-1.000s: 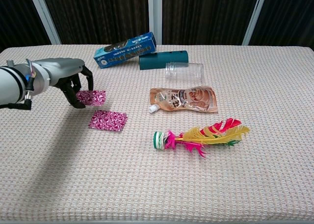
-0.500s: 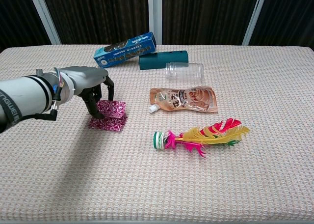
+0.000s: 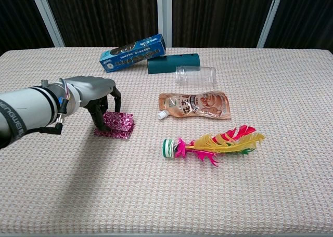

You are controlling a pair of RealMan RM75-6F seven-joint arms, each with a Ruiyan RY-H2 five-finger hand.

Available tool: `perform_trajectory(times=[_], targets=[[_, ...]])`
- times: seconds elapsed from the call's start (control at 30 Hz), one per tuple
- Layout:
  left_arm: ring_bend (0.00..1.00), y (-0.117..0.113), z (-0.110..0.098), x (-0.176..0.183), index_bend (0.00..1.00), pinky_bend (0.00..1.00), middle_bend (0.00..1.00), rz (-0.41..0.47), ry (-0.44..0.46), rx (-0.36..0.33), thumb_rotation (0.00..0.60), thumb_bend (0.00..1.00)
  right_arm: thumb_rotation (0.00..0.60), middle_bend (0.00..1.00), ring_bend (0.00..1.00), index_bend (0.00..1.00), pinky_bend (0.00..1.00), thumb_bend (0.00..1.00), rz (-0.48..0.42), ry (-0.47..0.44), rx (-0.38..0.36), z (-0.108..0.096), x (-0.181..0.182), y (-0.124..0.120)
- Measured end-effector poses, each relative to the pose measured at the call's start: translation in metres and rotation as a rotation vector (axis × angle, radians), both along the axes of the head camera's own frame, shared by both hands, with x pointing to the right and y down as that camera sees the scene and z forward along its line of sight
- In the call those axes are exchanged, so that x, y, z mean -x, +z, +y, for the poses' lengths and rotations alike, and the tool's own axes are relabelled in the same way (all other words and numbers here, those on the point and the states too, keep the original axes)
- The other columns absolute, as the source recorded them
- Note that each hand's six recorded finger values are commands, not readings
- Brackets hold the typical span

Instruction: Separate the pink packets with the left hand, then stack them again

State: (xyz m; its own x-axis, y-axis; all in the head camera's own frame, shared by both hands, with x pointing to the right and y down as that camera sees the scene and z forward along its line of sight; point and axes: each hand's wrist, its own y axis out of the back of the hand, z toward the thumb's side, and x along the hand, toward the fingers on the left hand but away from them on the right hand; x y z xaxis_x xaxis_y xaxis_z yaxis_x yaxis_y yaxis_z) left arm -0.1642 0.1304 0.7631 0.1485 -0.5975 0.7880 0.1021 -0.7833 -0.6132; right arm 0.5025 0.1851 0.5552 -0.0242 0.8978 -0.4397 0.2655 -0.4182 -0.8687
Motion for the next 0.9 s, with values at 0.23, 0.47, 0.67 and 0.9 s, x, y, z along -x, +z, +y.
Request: perform_trajectory(times=[0.23, 0.47, 0.67, 0.9], targets=[[0.94, 0.0038, 0.0019, 0.0002, 0.47, 0.98, 0.93, -0.012, 0.01, 0.01, 0.6, 0.27, 0.417, 0.0, 0.0, 0.01, 0.0, 0.13, 0.002, 0.003, 0.001, 0.0005, -0.0011, 0.0001], [0.94, 0.0037, 0.0016, 0.0009, 0.43, 0.98, 0.93, -0.009, 0.006, 0.012, 0.6, 0.27, 0.419, 0.0, 0.0, 0.0, 0.0, 0.13, 0.001, 0.001, 0.0, 0.0002, -0.0003, 0.0002], [0.94, 0.0053, 0.0033, -0.0001, 0.43, 0.98, 0.93, -0.013, 0.012, 0.02, 0.6, 0.27, 0.419, 0.0, 0.0, 0.0, 0.0, 0.14, 0.005, 0.005, 0.0, 0.0012, -0.0018, -0.0007], [0.94, 0.0048, 0.0037, -0.0028, 0.41, 0.98, 0.93, -0.01, 0.016, 0.022, 0.6, 0.27, 0.411, 0.0, 0.0, 0.01, 0.0, 0.14, 0.005, 0.005, 0.001, 0.0018, -0.0023, -0.0009]])
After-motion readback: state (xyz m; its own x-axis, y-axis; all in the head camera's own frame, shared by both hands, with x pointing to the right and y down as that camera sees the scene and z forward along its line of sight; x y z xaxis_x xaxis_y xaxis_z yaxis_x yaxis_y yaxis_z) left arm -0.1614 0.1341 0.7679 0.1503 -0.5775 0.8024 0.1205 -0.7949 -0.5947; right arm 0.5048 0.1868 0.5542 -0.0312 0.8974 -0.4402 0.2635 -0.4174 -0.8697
